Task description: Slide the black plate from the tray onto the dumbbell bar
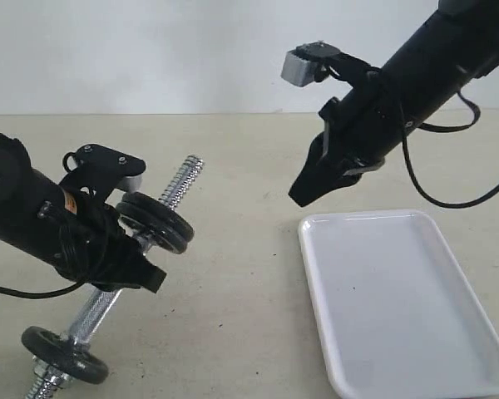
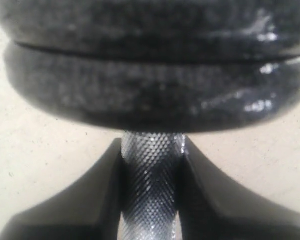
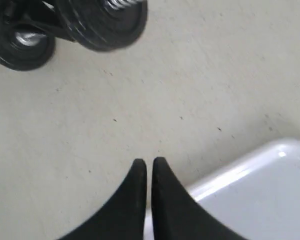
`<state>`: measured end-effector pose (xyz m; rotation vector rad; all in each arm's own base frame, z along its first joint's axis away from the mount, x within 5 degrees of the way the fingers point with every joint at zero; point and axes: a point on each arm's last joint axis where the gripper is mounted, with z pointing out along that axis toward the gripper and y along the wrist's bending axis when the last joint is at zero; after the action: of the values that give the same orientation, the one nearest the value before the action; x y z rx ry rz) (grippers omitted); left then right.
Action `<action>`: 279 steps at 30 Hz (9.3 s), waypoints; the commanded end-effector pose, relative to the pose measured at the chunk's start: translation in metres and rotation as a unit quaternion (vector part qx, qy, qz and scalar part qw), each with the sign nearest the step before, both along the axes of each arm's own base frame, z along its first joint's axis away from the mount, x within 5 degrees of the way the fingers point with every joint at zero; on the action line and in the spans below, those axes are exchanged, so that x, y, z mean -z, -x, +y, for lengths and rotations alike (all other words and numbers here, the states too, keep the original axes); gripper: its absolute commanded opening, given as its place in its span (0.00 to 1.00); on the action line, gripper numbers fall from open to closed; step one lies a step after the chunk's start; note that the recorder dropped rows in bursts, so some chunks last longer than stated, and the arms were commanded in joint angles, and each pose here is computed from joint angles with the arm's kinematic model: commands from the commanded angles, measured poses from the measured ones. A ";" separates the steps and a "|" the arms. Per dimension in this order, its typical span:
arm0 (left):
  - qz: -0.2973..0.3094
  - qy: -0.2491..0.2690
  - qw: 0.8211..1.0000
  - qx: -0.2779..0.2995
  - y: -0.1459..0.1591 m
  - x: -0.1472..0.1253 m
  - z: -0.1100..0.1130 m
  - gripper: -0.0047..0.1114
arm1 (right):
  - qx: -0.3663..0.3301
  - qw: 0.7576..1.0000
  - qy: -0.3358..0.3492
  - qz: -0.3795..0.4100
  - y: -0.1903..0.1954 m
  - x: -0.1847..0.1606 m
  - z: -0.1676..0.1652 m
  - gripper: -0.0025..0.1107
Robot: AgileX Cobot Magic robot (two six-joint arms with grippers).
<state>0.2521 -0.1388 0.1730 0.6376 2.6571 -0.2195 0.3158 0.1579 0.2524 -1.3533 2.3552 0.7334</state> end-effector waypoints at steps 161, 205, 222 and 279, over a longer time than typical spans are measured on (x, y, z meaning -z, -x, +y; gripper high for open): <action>-0.026 0.081 0.992 -0.091 -0.059 -0.011 -0.033 0.60 | 0.099 0.988 0.114 0.027 0.037 0.035 -0.022 0.02; -0.015 0.013 0.987 -0.160 -0.056 0.029 -0.016 0.59 | 0.038 0.994 0.097 0.020 0.073 0.033 0.044 0.02; -0.038 0.001 0.991 -0.128 -0.047 -0.006 -0.010 0.34 | 0.044 0.993 0.073 -0.076 0.076 -0.003 0.035 0.02; -0.473 0.169 0.863 0.053 0.256 -0.168 0.136 0.08 | 0.054 0.971 -0.045 -0.229 0.196 -0.140 -0.046 0.02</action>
<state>-0.0040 0.0007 0.3469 0.5762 1.5605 -0.2259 0.1246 0.1125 0.3938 -1.1494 1.9647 0.4202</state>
